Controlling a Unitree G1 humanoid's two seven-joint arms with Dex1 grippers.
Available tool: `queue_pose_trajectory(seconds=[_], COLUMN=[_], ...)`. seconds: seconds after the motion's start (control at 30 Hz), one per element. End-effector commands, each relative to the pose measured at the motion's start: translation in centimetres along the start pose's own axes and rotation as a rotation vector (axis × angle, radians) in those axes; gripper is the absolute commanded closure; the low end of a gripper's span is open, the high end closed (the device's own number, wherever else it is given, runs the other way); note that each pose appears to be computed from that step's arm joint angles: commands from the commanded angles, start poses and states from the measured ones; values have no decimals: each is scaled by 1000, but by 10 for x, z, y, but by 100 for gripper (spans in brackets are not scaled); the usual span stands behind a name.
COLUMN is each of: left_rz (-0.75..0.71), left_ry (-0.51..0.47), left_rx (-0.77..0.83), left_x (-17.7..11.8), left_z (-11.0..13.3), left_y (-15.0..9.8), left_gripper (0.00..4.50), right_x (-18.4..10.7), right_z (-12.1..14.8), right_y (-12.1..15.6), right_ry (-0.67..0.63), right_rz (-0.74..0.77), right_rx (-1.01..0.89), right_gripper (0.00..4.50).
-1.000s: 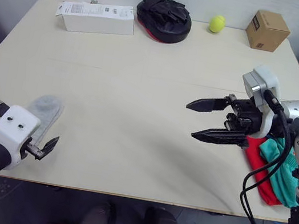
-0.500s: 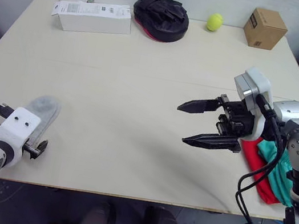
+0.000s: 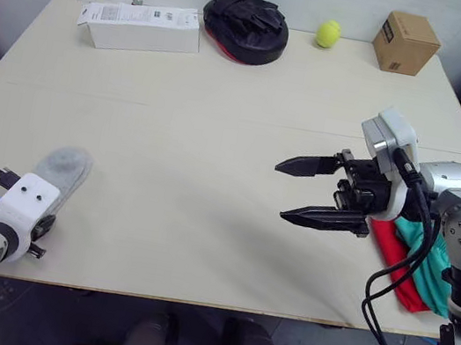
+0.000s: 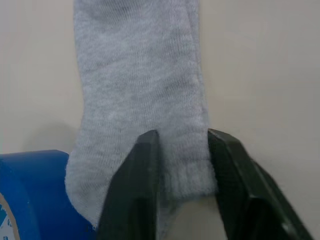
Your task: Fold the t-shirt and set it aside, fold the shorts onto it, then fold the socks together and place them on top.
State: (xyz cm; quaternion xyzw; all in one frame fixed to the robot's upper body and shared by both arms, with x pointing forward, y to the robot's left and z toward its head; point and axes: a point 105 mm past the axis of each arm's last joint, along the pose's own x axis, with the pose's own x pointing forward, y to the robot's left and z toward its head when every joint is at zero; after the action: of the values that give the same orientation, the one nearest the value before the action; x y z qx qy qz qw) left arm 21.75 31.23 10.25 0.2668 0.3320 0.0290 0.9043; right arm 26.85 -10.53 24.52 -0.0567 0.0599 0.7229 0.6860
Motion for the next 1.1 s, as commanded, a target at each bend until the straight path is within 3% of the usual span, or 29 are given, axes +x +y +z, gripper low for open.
queue_pose_trajectory(seconds=[0.03,0.07,0.3,0.4,0.53,0.67,0.77,1.0,1.1], left_rz=[34,35,-7,-87,-162,-314,-438,-669,-761], left_ry=[82,82,15,-89,-159,-308,-347,-538,-630], left_rx=[-10,-10,33,85,163,315,416,656,840], left_x=[4,5,8,7,5,-4,-9,-17,-14], left_z=[-23,-25,-10,11,24,49,54,81,94], left_y=[9,10,7,-6,-22,-51,-73,-111,-128], left_gripper=[422,448,448,448,448,448,448,448,448], right_x=[-7,-8,-10,-10,-12,-14,-16,-23,-29], right_z=[15,15,16,14,11,5,1,-11,-23], right_y=[5,5,4,4,6,13,13,15,17], right_ry=[-15,-16,-22,-22,-10,19,33,80,124], right_rz=[-17,-21,-42,-49,-49,-35,-53,-95,-140], right_rx=[-54,-51,-38,-32,-24,-20,-13,2,8], right_gripper=[0,0,0,0,0,0,0,0,0])
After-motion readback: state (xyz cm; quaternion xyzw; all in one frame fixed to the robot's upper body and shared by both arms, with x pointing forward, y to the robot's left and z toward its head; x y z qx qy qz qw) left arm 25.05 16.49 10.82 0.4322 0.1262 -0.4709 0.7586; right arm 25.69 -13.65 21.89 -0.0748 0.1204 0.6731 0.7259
